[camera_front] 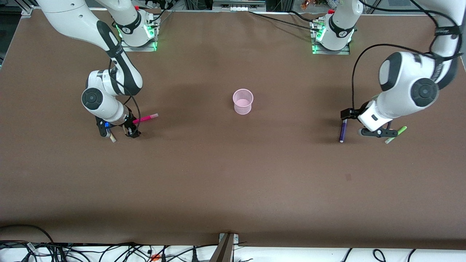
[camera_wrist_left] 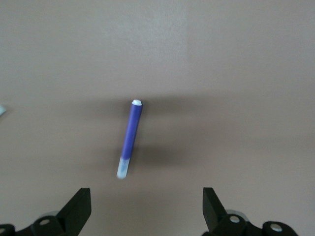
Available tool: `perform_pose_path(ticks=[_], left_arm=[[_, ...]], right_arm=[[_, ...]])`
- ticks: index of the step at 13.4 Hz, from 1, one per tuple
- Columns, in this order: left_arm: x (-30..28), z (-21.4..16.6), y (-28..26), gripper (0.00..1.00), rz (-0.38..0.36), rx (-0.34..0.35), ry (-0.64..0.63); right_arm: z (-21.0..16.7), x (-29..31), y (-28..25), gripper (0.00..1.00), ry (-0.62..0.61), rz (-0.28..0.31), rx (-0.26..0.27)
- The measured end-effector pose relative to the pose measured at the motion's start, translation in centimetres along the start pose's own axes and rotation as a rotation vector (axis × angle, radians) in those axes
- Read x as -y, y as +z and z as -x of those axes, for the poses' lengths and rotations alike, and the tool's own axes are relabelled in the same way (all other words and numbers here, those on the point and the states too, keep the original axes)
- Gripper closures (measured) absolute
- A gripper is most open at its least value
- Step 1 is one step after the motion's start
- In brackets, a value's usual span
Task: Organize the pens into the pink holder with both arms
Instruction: 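Grasp the pink marker with the right gripper while the left gripper grasps the blue marker, then carry the pink marker with the right gripper to the pink cup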
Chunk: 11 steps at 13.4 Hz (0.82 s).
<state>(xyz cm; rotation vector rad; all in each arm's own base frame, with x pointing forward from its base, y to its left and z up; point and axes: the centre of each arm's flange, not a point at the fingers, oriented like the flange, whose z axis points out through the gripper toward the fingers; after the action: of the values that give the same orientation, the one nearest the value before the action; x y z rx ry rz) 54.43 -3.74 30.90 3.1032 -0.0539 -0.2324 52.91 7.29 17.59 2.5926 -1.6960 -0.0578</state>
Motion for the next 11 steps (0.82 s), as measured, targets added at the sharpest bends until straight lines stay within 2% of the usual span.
perform_pose_path(ticks=[1, 4, 6, 8, 11], left_arm=[[0.0, 0.6, 2.3, 0.00, -0.010, -0.015, 0.016], [0.0, 0.8, 7.0, 0.00, -0.056, -0.015, 0.081], [0.2, 0.2, 9.6, 0.00, -0.084, -0.034, 0.133], [1.1, -0.4, 11.6, 0.00, -0.098, -0.058, 0.163], [2.0, -1.3, 13.0, 0.00, -0.111, -0.082, 0.193]], right_arm=[[0.2, -0.1, -0.2, 0.44, -0.002, -0.002, 0.001], [0.4, -0.1, -0.5, 0.81, -0.008, -0.007, 0.001], [0.5, 0.2, -1.7, 0.83, -0.012, -0.023, -0.001], [1.6, 1.4, -5.2, 0.83, -0.033, -0.003, 0.015], [4.3, 5.7, -15.4, 0.83, -0.048, 0.043, 0.043]])
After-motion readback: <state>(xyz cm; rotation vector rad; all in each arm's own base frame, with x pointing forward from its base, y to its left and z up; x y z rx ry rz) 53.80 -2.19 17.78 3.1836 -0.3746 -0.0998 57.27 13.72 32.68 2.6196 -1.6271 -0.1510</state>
